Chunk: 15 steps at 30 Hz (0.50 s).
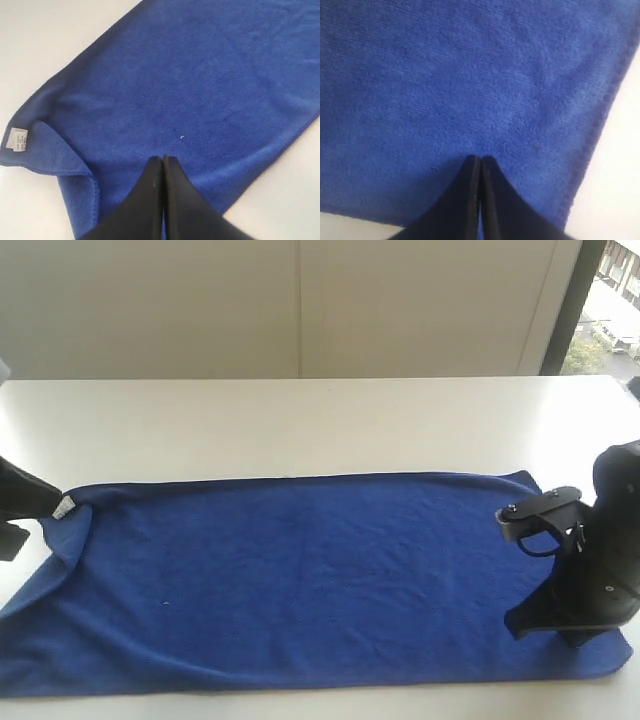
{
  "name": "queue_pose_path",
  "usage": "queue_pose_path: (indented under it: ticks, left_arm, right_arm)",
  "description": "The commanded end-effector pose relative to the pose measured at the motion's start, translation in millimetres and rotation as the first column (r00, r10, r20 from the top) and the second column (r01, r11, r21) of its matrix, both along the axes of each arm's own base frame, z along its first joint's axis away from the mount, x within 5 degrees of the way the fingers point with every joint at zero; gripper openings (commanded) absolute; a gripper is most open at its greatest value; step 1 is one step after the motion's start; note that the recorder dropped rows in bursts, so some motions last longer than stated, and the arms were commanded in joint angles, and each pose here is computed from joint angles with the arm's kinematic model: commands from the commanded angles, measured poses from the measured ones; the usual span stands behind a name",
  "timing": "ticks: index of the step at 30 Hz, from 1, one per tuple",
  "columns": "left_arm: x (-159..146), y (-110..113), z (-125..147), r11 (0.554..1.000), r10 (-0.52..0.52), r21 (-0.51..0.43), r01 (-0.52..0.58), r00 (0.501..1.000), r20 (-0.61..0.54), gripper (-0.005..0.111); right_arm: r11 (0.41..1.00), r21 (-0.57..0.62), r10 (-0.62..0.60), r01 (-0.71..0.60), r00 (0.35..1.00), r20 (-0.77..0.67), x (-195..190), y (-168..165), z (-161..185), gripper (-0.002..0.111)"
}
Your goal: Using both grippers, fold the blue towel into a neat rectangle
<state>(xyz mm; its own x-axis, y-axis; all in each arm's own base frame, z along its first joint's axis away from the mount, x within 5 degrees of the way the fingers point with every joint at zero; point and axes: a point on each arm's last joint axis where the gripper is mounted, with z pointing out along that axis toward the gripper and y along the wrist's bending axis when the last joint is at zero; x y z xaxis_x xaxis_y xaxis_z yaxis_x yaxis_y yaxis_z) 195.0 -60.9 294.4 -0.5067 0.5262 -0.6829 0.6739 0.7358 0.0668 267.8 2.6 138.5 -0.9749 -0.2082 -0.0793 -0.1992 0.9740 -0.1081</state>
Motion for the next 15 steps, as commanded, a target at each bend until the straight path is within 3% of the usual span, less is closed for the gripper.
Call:
queue_pose_path:
  ticks: [1,9,15]
  left_arm:
    - [-1.7,-0.7,-0.5,1.0,0.011,-0.018,-0.011,1.0,-0.001,0.0]
    - [-0.5,-0.3,0.2,1.0,0.019,-0.019,-0.019,1.0,0.013,0.0]
    - [-0.5,-0.3,0.2,1.0,0.019,-0.019,-0.019,1.0,0.012,0.0]
  right_arm:
    - [0.999,-0.031,0.016,-0.019,0.996,-0.089,-5.2,-3.1,-10.7,0.0]
    - [0.99,-0.129,0.032,-0.061,0.976,-0.216,-19.2,-12.7,-20.5,0.0]
    - [0.962,-0.27,-0.037,-0.038,0.963,-0.266,-24.6,-24.9,-15.9,0.0]
